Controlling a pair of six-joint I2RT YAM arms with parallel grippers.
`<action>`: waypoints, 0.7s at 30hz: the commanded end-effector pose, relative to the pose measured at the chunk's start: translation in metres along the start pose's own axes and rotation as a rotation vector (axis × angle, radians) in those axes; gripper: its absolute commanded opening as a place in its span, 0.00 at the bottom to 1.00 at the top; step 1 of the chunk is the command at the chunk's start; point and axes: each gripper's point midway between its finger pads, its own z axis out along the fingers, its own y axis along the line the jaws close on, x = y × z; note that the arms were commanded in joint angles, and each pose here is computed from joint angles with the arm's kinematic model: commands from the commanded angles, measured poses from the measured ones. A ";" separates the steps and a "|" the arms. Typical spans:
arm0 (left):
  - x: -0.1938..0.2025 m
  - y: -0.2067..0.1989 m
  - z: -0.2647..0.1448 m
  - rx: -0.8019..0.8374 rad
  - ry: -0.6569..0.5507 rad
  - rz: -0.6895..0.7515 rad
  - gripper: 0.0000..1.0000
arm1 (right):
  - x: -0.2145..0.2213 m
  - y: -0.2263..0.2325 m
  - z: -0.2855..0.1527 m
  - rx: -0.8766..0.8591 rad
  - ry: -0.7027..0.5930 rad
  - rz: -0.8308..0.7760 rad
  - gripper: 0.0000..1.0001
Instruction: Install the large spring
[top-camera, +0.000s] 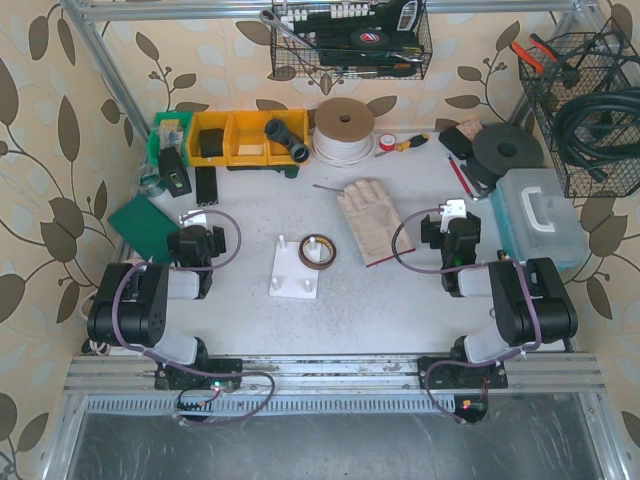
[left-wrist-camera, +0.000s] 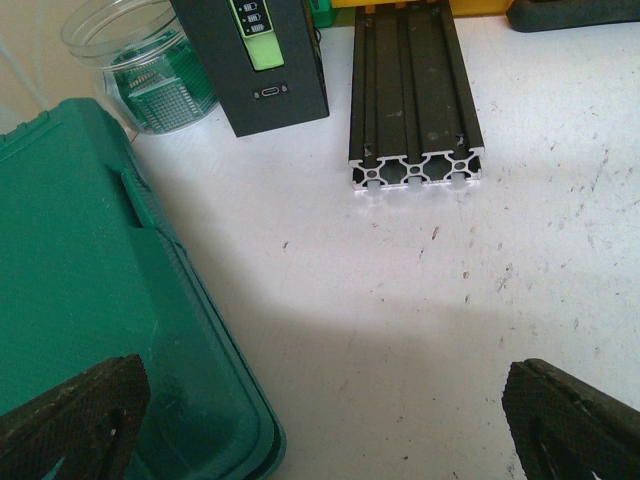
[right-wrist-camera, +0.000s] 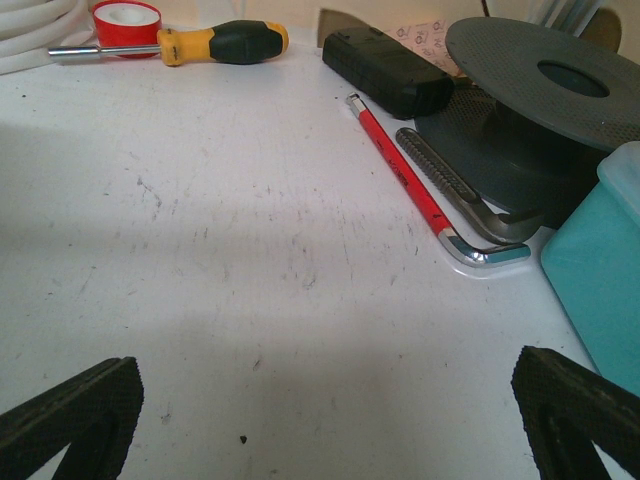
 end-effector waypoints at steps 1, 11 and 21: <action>-0.022 0.003 -0.001 -0.018 -0.066 -0.015 0.98 | -0.011 0.000 0.001 -0.008 -0.028 0.023 1.00; -0.022 0.003 -0.001 -0.018 -0.065 -0.016 0.98 | -0.011 0.000 0.001 -0.009 -0.029 0.022 1.00; -0.022 0.006 -0.002 -0.030 -0.072 -0.024 0.98 | -0.012 0.000 0.000 -0.008 -0.033 0.023 1.00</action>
